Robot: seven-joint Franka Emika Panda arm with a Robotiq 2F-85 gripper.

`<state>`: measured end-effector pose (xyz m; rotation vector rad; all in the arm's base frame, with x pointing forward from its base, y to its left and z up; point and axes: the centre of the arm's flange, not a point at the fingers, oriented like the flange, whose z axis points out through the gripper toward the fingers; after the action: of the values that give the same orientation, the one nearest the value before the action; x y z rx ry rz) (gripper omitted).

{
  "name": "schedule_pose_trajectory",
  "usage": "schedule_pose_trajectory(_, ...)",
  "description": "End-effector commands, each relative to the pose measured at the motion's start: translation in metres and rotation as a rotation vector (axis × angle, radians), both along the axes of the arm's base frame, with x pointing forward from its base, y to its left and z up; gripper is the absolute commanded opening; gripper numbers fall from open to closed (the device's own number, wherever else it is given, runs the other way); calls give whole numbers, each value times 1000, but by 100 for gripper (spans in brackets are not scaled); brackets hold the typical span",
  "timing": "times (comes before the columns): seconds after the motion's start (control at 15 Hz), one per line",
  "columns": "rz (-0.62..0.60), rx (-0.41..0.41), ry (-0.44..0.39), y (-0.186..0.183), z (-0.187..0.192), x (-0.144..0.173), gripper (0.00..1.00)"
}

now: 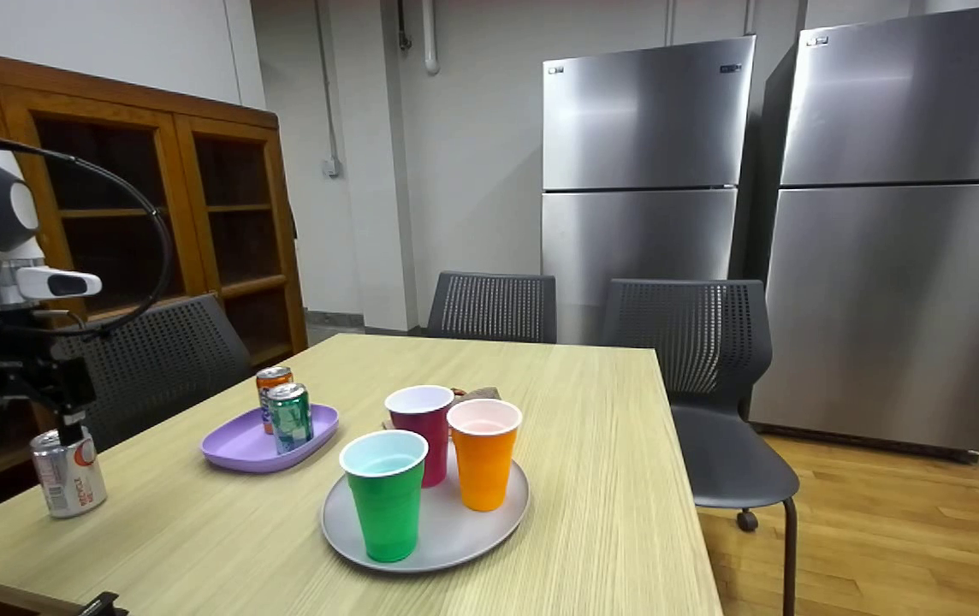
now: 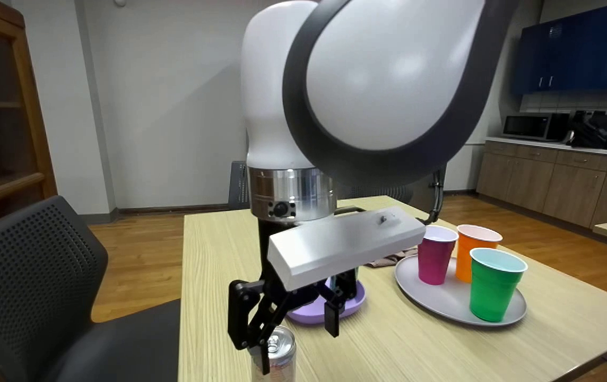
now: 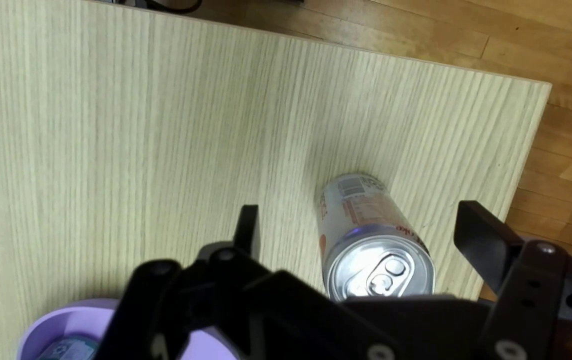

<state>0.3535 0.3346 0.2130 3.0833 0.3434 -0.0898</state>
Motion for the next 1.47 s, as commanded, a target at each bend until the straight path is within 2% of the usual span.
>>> schedule_pose_trajectory(0.0,23,14,6,10,-15,13,100)
schedule_pose_trajectory(0.47,39,12,40,21,-34,20,100)
schedule_pose_trajectory(1.33,17,16,47,27,-47,39,100)
schedule_pose_trajectory(1.4,17,17,47,27,-47,39,75)
